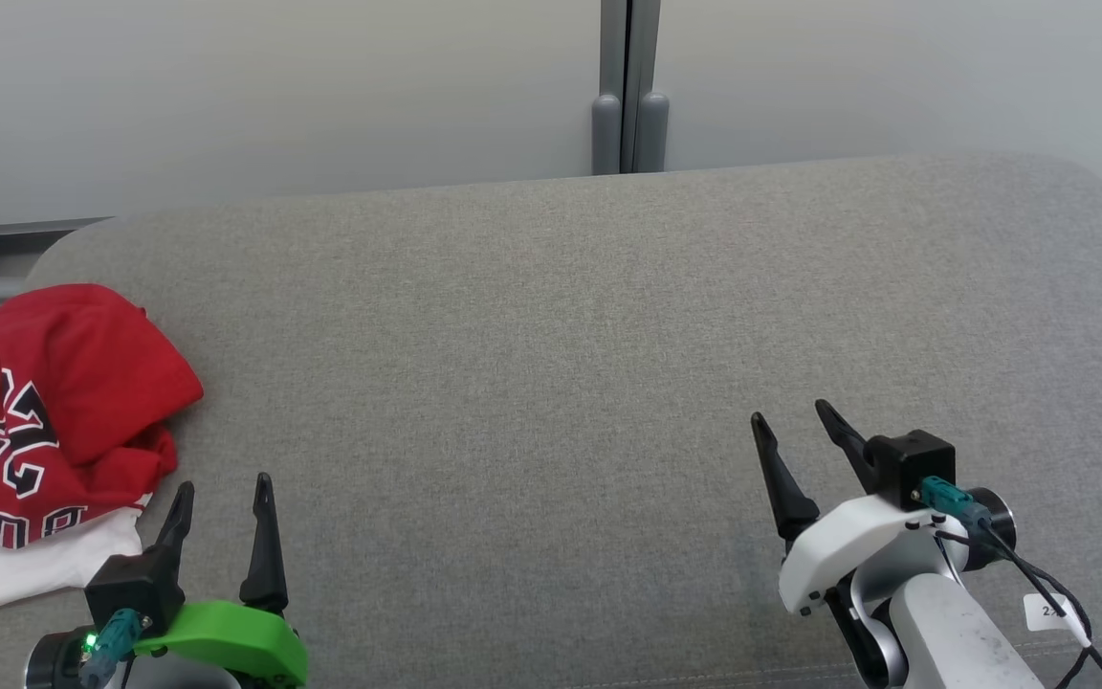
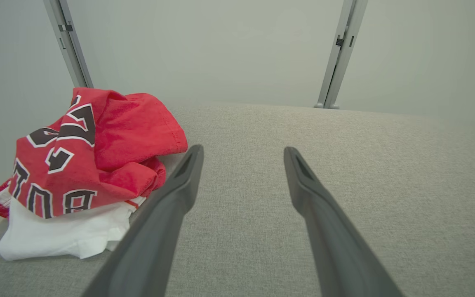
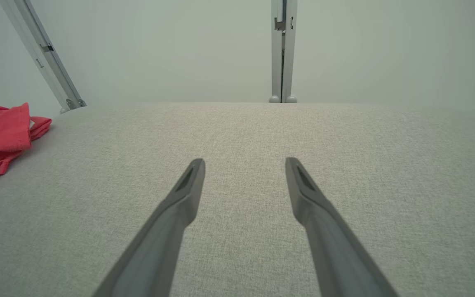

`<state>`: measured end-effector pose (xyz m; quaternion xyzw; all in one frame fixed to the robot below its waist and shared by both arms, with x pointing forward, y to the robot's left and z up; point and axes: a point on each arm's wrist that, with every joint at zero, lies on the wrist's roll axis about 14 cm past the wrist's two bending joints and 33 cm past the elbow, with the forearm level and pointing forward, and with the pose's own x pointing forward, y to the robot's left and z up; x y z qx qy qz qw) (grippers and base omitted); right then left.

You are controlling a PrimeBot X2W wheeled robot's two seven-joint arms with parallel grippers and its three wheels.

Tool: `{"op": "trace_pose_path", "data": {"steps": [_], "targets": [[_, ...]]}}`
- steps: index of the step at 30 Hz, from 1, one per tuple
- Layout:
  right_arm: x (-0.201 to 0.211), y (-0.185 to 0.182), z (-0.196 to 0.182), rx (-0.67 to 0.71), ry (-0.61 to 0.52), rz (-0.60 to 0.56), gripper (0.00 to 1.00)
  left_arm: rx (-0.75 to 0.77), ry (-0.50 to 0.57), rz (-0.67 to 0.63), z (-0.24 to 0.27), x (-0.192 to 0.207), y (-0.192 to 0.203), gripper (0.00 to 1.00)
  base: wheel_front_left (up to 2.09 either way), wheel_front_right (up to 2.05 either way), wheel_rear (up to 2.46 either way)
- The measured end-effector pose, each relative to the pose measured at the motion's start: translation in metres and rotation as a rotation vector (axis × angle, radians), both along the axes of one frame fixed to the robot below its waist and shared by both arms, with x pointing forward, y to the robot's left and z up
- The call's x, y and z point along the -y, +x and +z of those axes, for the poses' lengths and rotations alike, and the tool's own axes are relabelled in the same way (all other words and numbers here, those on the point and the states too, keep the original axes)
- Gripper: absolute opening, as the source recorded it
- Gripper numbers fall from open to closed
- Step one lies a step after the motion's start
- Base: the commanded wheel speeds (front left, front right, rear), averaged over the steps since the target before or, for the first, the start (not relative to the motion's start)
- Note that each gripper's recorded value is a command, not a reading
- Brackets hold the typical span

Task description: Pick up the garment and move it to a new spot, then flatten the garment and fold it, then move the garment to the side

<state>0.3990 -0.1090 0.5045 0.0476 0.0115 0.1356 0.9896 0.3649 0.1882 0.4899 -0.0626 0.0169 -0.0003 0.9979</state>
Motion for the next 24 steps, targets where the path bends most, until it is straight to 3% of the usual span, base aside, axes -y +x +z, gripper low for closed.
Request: {"op": "trace_pose_path", "data": {"steps": [17,24], "targets": [[0.003,-0.002,0.009,0.073,-0.090,0.002,1.00,0.026,0.104,0.015,0.005,-0.008,-0.003,1.00,0.00,0.00,0.00],[0.005,-0.003,0.012,0.089,-0.045,-0.008,1.00,0.024,0.115,0.019,0.003,-0.009,-0.005,1.00,0.00,0.00,0.00]]}}
